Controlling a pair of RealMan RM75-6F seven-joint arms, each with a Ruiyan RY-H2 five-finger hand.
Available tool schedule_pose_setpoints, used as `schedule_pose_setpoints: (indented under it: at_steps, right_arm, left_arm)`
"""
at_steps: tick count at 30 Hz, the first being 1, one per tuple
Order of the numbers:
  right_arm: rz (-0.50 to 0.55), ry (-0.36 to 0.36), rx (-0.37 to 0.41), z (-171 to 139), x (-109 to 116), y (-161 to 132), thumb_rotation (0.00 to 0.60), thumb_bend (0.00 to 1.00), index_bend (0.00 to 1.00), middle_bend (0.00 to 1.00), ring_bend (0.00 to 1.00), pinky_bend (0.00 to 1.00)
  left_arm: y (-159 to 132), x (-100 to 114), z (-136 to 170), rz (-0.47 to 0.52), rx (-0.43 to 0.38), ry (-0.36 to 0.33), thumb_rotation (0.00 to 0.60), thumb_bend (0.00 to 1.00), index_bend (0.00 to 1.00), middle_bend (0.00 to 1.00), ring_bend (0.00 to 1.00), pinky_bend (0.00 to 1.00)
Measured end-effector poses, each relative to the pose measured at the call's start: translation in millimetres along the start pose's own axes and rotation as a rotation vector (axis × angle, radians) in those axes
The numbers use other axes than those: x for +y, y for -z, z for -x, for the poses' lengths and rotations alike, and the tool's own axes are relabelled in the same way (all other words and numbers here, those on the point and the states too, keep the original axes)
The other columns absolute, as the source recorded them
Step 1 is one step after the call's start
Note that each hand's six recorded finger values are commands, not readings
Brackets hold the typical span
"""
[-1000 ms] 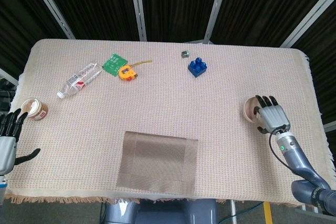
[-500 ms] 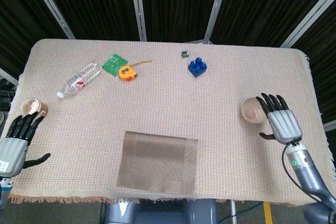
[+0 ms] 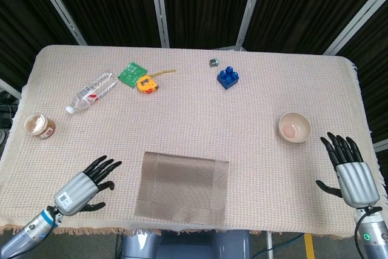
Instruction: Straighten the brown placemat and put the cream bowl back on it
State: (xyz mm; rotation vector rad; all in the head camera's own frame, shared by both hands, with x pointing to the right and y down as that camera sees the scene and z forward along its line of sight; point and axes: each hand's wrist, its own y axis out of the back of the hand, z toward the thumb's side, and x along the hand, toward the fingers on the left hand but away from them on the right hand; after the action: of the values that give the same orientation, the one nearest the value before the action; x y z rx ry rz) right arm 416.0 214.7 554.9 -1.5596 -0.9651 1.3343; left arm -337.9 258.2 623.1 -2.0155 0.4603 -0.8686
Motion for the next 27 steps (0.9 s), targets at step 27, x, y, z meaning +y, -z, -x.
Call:
schedule_pose_setpoints:
  at_steps: [27]
  right_arm:
    - [0.015, -0.002, -0.033, -3.4, 3.1, 11.0, 0.600, 0.00, 0.00, 0.00, 0.00, 0.00]
  left_arm:
    - [-49.2, -74.5, -46.0, -0.042, -0.134, 0.075, 0.600, 0.18, 0.49, 0.00, 0.00, 0.00]
